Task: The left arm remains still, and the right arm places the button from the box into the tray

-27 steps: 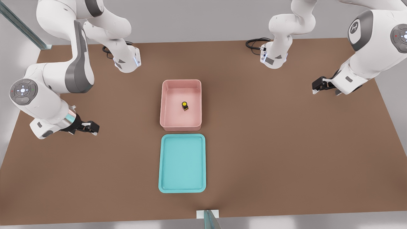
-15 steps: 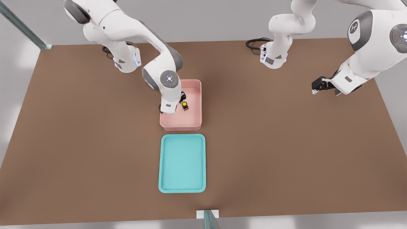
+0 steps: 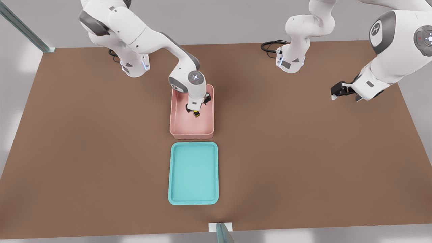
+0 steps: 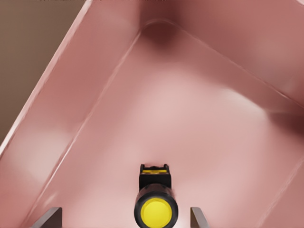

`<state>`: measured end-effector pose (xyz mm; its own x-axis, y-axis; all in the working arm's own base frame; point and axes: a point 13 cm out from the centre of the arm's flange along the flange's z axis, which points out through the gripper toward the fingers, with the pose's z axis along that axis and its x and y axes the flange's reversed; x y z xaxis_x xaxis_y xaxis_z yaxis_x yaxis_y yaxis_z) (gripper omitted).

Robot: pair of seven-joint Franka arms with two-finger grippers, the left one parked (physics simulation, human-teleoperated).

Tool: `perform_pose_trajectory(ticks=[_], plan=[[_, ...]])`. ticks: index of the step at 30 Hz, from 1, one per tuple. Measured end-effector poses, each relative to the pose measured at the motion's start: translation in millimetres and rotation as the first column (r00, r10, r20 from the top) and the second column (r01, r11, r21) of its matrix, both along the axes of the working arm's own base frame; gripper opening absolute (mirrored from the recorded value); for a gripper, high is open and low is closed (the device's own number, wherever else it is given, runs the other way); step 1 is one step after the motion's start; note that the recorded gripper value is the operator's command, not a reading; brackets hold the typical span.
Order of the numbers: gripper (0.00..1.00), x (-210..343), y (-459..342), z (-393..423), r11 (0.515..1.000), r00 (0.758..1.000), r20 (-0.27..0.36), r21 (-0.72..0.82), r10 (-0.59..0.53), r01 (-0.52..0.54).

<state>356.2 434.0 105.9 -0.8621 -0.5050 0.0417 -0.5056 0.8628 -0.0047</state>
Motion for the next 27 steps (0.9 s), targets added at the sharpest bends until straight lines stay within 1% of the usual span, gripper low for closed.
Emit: perform_pose_trajectory(ticks=[4, 9, 13, 18, 20, 21, 22, 25, 26, 27], plan=[[1.00, 12.7, -2.5, -7.0, 0.999, 0.999, 0.033, 0.013, -0.038, 0.037], [1.00, 15.9, -12.9, -16.0, 0.999, 0.997, 0.061, 0.000, -0.054, 0.054], [1.00, 13.1, -17.4, -27.3, 0.998, 0.996, 0.062, -0.013, -0.061, 0.062], [0.99, 8.5, -24.0, -47.3, 0.997, 0.996, 0.050, -0.033, -0.068, 0.070], [0.79, 8.4, -24.6, -51.4, 0.997, 0.996, 0.049, -0.034, -0.075, 0.076], [0.73, 8.5, -24.6, -52.1, 0.996, 0.996, 0.049, -0.033, -0.078, 0.080], [0.61, 8.6, -24.2, -52.4, 0.996, 0.995, 0.050, -0.032, -0.081, 0.083], [0.40, 9.5, -24.1, -52.5, 0.995, 0.994, 0.052, -0.029, -0.093, 0.094], [0.37, 10.3, -24.4, -52.7, 0.995, 0.994, 0.052, -0.028, -0.097, 0.099], [0.36, 11.4, -24.6, -52.5, 0.994, 0.993, 0.053, -0.026, -0.102, 0.104]])
